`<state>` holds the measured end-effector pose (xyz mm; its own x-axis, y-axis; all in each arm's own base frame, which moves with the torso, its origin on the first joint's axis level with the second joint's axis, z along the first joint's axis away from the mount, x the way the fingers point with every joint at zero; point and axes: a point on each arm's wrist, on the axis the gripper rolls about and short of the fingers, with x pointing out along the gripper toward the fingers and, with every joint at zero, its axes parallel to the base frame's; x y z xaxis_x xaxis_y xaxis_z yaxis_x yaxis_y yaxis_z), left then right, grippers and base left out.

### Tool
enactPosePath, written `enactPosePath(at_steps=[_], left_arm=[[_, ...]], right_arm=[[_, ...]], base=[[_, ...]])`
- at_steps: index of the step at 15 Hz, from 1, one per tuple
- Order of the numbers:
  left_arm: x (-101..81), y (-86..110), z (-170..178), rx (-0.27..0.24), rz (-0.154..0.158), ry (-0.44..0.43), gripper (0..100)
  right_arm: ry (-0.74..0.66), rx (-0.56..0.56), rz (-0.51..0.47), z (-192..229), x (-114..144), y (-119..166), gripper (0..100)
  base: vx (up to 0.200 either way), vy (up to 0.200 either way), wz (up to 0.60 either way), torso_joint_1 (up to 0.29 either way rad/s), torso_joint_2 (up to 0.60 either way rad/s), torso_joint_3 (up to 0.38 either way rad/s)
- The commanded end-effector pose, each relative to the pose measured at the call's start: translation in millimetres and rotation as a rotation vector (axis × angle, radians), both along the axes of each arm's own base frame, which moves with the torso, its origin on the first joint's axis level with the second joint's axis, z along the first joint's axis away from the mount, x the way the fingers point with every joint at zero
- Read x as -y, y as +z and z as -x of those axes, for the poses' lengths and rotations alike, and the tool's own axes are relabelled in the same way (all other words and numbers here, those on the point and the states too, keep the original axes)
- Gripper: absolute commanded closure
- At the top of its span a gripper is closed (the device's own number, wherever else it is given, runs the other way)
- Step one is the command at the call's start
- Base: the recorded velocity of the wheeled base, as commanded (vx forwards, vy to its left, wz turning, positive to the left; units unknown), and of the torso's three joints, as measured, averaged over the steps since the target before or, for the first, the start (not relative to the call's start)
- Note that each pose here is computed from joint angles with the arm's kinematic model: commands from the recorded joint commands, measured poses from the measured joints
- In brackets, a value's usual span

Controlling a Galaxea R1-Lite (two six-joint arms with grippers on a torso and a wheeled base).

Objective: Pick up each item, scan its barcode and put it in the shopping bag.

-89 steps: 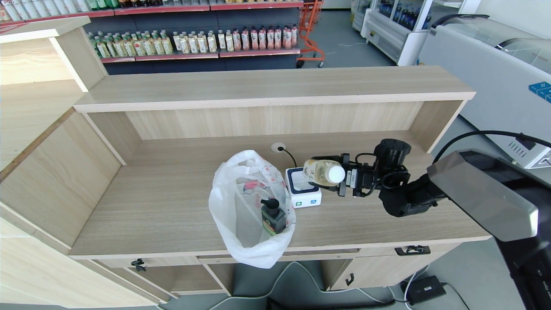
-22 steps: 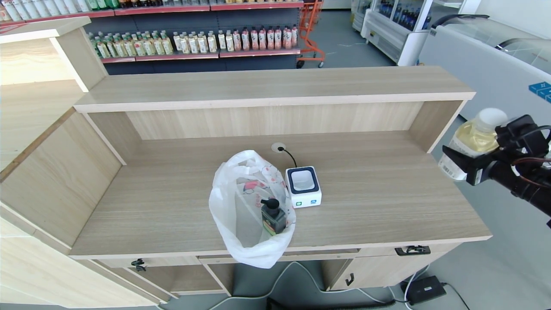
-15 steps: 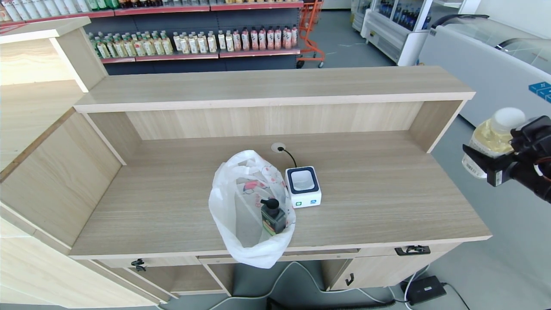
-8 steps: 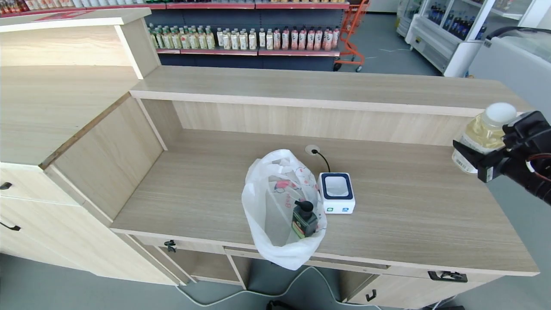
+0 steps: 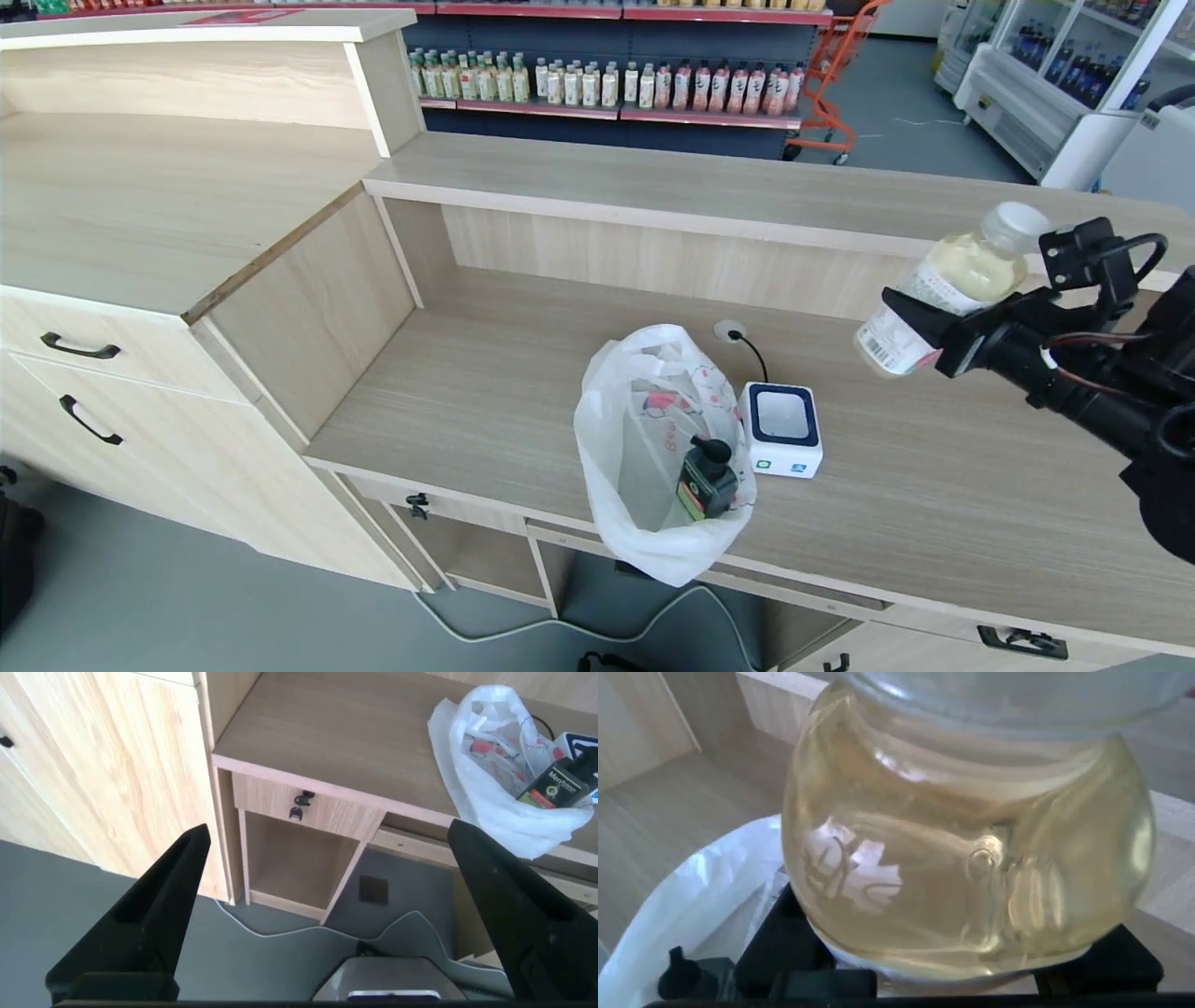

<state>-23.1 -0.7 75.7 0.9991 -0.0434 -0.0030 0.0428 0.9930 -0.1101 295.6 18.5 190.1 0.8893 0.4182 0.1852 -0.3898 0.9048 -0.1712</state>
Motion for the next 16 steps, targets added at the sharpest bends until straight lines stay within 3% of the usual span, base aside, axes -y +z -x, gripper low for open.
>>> enactPosePath(at_steps=[1,7,16], left_arm=[[0.0,0.0,0.0,0.0,0.0,0.0,0],[0.0,0.0,0.0,0.0,0.0,0.0,0],[0.0,0.0,0.0,0.0,0.0,0.0,0]], right_arm=[[0.119,-0.101,-0.057,-15.1,-34.0,-20.9,100],[0.228,-0.215,-0.049,-58.2,-81.5,-72.9,100],[0.306,-0.226,0.021,-93.2,-97.2,-112.2,100]], base=[[0.0,0.0,0.0,0.0,0.0,0.0],[0.0,0.0,0.0,0.0,0.0,0.0],[0.0,0.0,0.0,0.0,0.0,0.0]])
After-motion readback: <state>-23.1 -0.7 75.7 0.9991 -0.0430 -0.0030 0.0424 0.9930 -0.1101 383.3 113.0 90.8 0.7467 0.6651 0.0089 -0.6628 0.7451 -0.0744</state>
